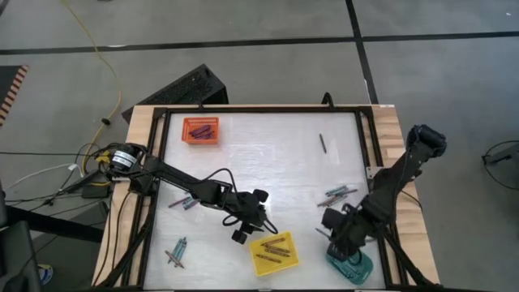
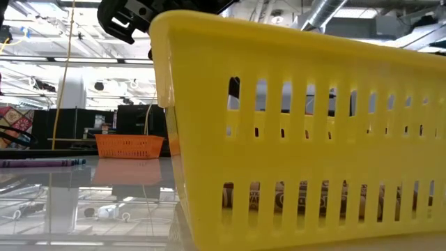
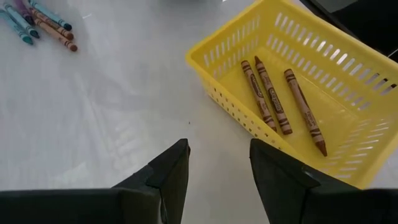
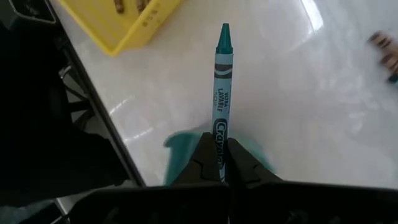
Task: Sort crayons
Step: Put the green crayon into the green bin
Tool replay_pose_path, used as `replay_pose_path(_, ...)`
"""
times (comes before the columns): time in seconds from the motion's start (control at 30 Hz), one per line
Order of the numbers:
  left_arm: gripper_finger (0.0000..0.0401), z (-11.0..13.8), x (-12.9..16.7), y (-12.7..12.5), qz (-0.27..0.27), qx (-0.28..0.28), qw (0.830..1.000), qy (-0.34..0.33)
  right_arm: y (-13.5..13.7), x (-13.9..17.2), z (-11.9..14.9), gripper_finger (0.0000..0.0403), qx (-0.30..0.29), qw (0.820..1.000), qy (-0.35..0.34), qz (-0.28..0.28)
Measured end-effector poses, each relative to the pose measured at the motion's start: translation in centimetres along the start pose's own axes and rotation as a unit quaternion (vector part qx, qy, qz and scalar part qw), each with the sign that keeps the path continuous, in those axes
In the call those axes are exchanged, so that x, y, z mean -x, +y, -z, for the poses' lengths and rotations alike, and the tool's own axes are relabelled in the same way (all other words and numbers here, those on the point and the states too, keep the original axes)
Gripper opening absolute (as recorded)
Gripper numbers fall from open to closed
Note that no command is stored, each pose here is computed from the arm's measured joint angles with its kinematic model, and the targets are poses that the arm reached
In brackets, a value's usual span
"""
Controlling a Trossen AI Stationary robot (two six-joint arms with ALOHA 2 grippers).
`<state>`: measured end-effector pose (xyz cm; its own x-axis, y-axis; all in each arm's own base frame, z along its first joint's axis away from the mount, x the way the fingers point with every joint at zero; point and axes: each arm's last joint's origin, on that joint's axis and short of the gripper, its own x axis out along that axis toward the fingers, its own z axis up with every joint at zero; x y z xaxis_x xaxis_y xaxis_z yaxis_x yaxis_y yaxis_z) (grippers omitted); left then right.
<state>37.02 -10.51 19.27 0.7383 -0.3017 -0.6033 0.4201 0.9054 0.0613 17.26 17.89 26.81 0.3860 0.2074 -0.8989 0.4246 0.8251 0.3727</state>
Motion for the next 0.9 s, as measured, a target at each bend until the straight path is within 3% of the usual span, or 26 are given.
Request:
replay_pose_path(0.37, 0.0160, -0.3, 0.0, 0.1, -0.003, -0.011, 1.000, -0.017, 3.6, -1.4, 3.3, 0.0000, -0.022, 1.000, 0.018, 0.009)
replay_pose_path(0.9, 0.0160, -0.7, 0.2, 1.7, -0.027, -0.026, 0.998, -0.048, 6.1, -1.6, 8.0, 0.0000, -0.094, 0.995, 0.037, 0.008)
